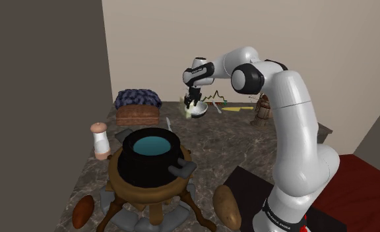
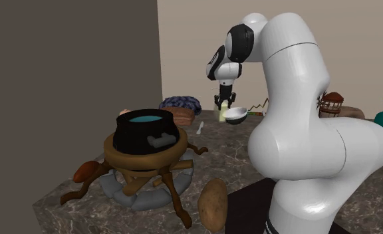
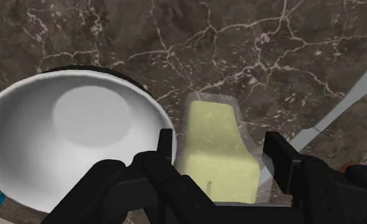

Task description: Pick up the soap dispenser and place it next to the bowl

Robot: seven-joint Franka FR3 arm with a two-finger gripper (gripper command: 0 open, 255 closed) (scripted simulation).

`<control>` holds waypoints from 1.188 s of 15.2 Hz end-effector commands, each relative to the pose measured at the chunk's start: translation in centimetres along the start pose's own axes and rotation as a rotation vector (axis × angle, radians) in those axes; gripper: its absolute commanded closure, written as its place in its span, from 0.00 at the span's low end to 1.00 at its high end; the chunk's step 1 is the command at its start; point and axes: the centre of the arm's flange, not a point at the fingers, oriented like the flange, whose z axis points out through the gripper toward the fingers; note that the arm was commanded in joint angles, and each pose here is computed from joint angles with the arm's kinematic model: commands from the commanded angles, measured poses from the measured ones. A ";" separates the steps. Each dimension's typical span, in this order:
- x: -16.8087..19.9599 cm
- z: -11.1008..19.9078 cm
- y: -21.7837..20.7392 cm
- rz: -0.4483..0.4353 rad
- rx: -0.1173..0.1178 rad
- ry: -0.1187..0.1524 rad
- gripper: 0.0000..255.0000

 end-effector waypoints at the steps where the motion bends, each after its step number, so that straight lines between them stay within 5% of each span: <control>1: -0.2 1.3 0.0 0.003 -0.002 -0.004 1.00; 12: -0.6 3.3 -0.2 0.003 -0.002 -0.004 1.00; 13: -0.5 3.3 -0.2 0.003 -0.002 -0.004 0.00; 18: -0.6 3.3 -0.2 0.003 -0.002 -0.004 0.00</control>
